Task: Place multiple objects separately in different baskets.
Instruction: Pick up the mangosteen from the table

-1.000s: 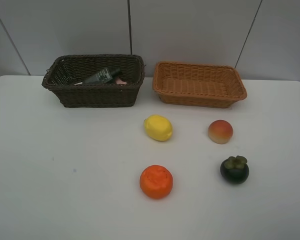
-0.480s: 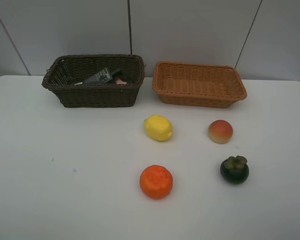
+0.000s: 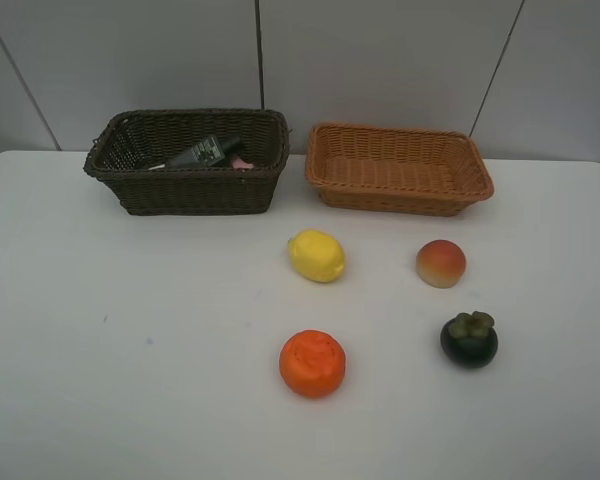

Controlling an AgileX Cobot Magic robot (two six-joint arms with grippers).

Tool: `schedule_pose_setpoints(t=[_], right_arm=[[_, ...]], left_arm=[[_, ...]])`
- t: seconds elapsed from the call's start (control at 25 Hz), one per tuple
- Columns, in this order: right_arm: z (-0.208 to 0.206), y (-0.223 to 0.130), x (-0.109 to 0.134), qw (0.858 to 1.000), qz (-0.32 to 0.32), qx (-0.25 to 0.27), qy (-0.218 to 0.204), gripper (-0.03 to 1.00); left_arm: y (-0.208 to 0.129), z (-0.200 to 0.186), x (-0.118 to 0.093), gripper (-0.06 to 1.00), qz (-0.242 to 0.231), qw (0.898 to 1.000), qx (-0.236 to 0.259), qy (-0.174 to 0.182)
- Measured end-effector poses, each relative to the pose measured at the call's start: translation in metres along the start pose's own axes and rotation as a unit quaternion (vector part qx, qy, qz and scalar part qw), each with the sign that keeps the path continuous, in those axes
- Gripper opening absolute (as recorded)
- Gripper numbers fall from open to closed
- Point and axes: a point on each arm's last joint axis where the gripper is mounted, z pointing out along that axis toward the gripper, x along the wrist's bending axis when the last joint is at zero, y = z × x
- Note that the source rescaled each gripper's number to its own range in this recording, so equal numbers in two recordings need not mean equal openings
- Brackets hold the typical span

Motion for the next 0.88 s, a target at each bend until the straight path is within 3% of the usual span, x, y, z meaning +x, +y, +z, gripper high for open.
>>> schedule_pose_setpoints(t=[0.16, 0.88], right_arm=[[0.0, 0.0, 0.0, 1.0, 0.0, 0.0, 0.0, 0.84], [0.0, 0.0, 0.0, 1.0, 0.0, 0.0, 0.0, 0.84]], left_arm=[[-0.0009, 0.0037, 0.0037, 1.0, -0.01, 1.0, -0.004, 0.015], [-0.0005, 0.0039, 0.0038, 1.0, -0.012, 1.0, -0.007, 0.015]])
